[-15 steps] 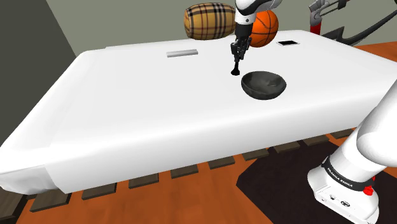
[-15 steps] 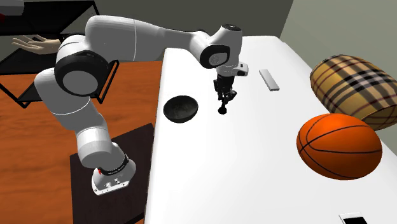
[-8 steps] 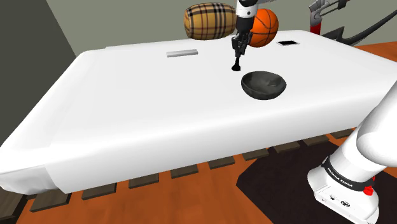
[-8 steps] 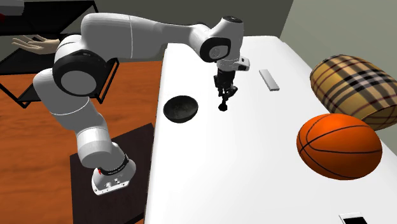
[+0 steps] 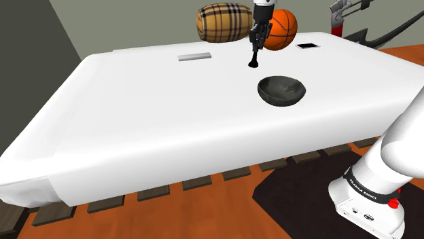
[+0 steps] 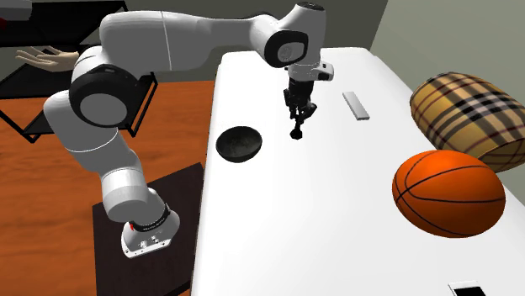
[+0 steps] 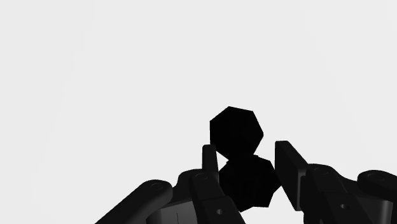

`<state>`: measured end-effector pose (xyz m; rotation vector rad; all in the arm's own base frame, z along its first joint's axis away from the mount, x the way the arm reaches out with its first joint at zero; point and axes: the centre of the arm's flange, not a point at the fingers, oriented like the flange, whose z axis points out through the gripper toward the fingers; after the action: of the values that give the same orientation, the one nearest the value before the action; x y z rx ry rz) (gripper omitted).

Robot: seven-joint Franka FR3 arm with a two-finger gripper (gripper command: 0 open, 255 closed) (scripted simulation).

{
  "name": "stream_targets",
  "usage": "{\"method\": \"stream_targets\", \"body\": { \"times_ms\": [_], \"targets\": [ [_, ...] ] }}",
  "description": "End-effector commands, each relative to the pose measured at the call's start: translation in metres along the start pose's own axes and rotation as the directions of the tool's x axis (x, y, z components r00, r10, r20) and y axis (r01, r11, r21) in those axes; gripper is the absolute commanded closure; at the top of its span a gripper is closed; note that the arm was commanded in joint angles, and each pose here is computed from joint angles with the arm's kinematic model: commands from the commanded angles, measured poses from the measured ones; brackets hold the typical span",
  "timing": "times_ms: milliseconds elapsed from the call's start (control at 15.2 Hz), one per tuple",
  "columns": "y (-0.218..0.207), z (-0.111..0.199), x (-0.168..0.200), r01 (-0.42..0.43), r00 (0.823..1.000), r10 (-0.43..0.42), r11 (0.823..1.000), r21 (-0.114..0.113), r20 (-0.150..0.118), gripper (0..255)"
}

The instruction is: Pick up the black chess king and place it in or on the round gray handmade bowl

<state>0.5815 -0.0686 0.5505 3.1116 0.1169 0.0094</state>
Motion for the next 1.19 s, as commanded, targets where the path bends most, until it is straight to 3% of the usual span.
{"method": "stream_targets", "body": {
  "times_ms": [0, 924, 1122],
  "targets": [
    [0.000, -0.010, 0.000, 0.000, 1.000, 0.000, 1.000, 0.000, 0.000, 255],
    [0.001, -0.081, 0.001, 0.000, 1.000, 0.000, 1.000, 0.000, 0.000, 255],
    [-0.015, -0.088, -0.035, 0.000, 1.000, 0.000, 1.000, 0.000, 0.000, 255]
  ]
}}
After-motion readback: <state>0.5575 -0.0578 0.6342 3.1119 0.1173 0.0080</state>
